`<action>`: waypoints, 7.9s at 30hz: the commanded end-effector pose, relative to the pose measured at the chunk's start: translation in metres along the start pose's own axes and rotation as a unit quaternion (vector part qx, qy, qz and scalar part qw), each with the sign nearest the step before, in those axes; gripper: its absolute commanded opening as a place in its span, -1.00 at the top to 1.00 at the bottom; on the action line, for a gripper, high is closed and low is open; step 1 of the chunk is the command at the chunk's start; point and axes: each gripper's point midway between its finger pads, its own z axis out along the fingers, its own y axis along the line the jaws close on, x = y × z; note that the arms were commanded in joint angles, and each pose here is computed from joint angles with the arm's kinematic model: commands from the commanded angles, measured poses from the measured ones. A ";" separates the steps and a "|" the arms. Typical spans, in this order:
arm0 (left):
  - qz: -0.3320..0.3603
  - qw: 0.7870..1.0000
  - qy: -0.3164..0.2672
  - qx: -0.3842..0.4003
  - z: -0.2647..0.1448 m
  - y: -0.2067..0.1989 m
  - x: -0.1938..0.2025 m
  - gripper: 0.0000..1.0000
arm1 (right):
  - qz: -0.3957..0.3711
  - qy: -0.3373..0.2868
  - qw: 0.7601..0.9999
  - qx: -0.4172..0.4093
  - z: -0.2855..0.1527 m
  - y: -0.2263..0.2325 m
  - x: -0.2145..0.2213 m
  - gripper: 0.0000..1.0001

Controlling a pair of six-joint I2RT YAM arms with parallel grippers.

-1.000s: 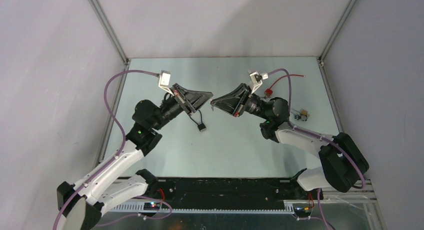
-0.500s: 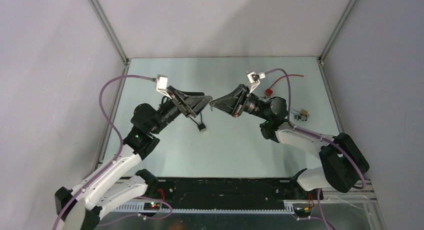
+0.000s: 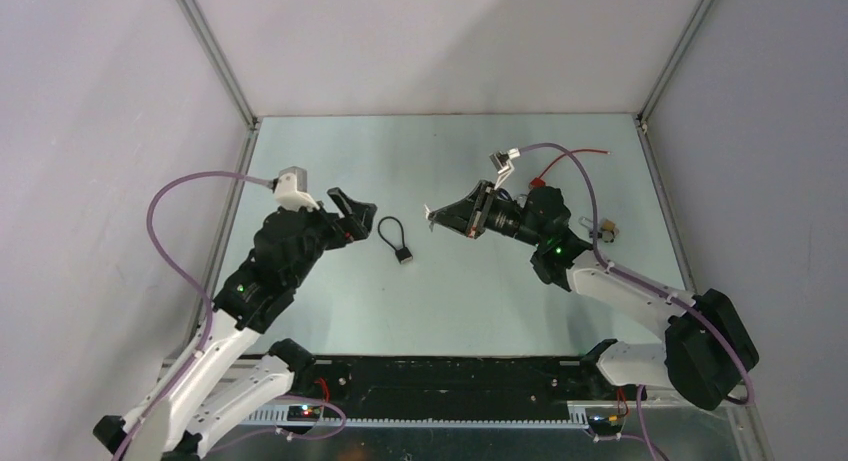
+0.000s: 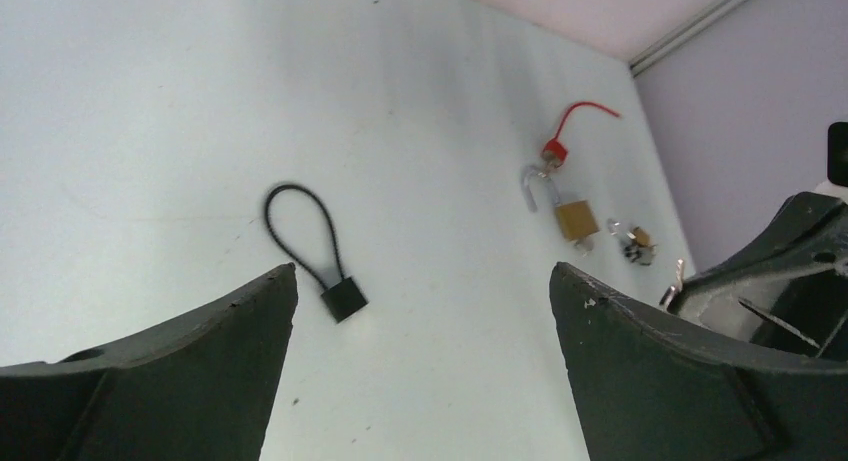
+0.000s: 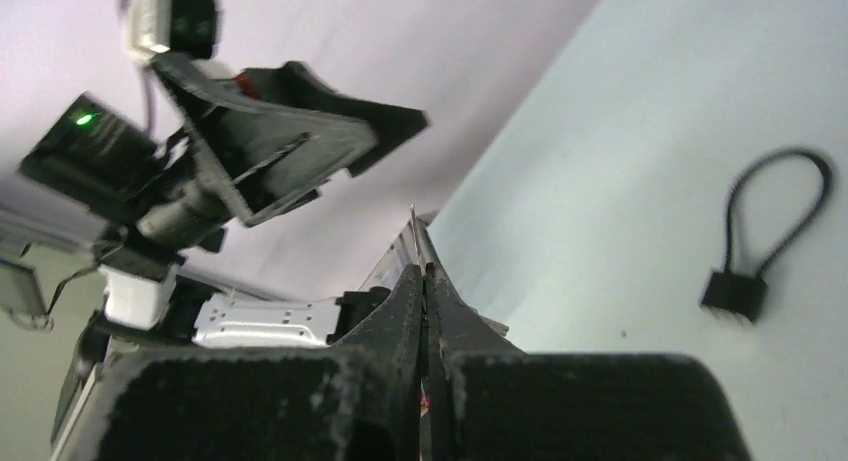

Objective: Unlock with the key

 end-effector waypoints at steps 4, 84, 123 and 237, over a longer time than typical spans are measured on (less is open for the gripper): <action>-0.009 0.992 0.046 -0.117 -0.011 0.054 0.022 -0.92 | 0.063 0.022 0.987 0.148 -0.016 -0.046 0.021 1.00; -0.059 0.828 0.403 -0.386 0.128 0.102 0.218 -0.20 | 0.057 0.030 0.978 0.197 -0.063 -0.098 0.039 1.00; -0.138 0.911 0.295 -0.252 0.124 0.009 0.101 0.74 | 0.001 0.028 0.992 0.123 -0.004 -0.071 0.038 1.00; -0.124 0.948 0.279 -0.088 0.048 -0.068 0.054 0.56 | -0.101 -0.032 0.994 0.039 0.040 -0.035 -0.002 1.00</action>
